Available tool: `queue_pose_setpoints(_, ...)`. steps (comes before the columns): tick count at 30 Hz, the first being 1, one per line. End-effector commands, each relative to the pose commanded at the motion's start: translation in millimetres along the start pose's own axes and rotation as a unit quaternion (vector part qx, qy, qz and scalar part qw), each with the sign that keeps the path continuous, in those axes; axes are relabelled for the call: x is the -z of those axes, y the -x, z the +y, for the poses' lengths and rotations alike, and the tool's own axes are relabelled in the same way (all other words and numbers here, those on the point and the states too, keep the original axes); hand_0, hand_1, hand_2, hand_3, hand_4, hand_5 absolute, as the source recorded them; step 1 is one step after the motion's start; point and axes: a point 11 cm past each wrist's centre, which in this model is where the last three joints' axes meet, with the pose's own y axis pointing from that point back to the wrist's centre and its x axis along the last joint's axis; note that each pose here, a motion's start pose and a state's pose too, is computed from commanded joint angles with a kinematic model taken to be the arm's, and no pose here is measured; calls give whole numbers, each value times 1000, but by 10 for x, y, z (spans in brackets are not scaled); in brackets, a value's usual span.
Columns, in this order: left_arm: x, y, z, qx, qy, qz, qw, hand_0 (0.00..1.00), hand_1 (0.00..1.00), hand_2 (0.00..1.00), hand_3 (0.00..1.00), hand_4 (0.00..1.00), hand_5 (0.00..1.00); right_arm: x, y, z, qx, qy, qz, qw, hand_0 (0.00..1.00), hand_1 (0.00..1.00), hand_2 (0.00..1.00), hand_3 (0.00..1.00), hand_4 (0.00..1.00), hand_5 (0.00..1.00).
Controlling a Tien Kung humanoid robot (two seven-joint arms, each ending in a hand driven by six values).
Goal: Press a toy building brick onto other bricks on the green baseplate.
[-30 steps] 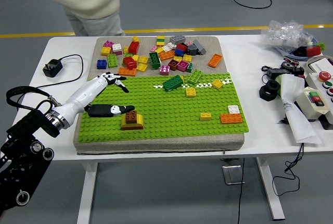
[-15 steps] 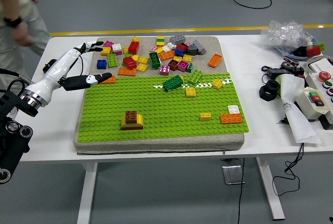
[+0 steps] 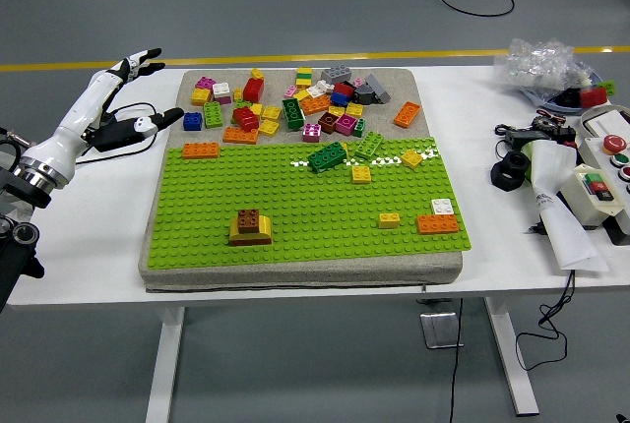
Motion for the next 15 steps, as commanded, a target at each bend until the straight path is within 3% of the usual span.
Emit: queue_pose_setpoints(15,31,-34,26,-17,-5,8,1000,998,922,894,966,929,678,-105,27,-5,3,5,17,1000,801,729,752,737,998,665)
